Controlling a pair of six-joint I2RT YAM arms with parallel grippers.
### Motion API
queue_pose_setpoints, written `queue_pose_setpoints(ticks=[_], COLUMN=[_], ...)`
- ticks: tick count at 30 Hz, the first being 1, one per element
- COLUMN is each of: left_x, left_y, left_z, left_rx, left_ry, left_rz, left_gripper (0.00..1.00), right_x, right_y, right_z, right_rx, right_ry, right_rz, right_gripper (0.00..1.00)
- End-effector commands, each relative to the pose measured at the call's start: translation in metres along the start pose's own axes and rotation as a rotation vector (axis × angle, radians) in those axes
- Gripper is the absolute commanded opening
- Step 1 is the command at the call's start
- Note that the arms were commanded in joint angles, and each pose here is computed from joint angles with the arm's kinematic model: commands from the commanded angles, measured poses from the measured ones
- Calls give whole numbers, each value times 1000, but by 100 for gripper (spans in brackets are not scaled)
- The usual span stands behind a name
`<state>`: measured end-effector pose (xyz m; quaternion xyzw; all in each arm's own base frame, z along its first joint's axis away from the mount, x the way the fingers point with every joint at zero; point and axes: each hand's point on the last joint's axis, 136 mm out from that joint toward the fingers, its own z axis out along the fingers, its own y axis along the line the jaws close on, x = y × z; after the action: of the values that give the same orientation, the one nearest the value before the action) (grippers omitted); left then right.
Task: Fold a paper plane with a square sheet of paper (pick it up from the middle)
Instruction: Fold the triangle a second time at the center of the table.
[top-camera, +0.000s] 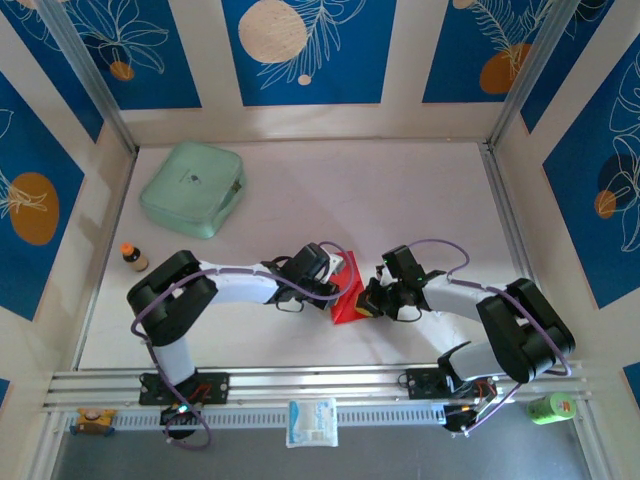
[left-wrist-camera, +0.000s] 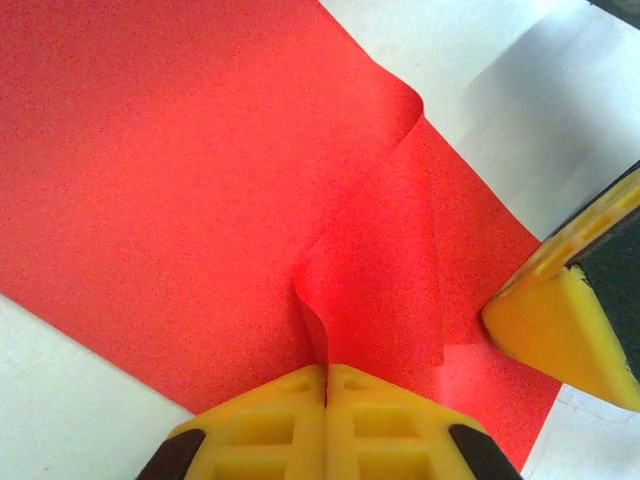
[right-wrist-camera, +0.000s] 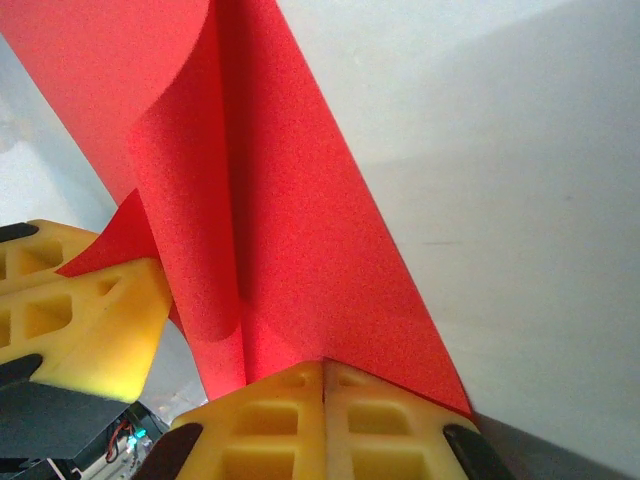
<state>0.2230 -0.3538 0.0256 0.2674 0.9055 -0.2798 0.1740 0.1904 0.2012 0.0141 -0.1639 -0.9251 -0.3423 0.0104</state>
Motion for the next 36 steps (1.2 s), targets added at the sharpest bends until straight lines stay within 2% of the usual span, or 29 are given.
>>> queue_pose_setpoints(ticks=[1, 13, 23, 36], left_x=[2, 2, 10, 10], left_y=[6, 7, 10, 10], left_z=[-1, 6, 8, 8], left_rx=[-16, -15, -15, -13], left_ry=[-1, 19, 34, 38], left_rz=[-11, -11, -17, -15], left_gripper=[0, 0, 0, 0], right_x=[6, 4, -7, -13], right_y=[-12, -9, 46, 64], right_z=[0, -1, -18, 4], right_rx=[35, 21, -179, -209], right_ry=[18, 16, -39, 15], right_rz=[19, 13, -104, -113], right_gripper=[0, 0, 0, 0])
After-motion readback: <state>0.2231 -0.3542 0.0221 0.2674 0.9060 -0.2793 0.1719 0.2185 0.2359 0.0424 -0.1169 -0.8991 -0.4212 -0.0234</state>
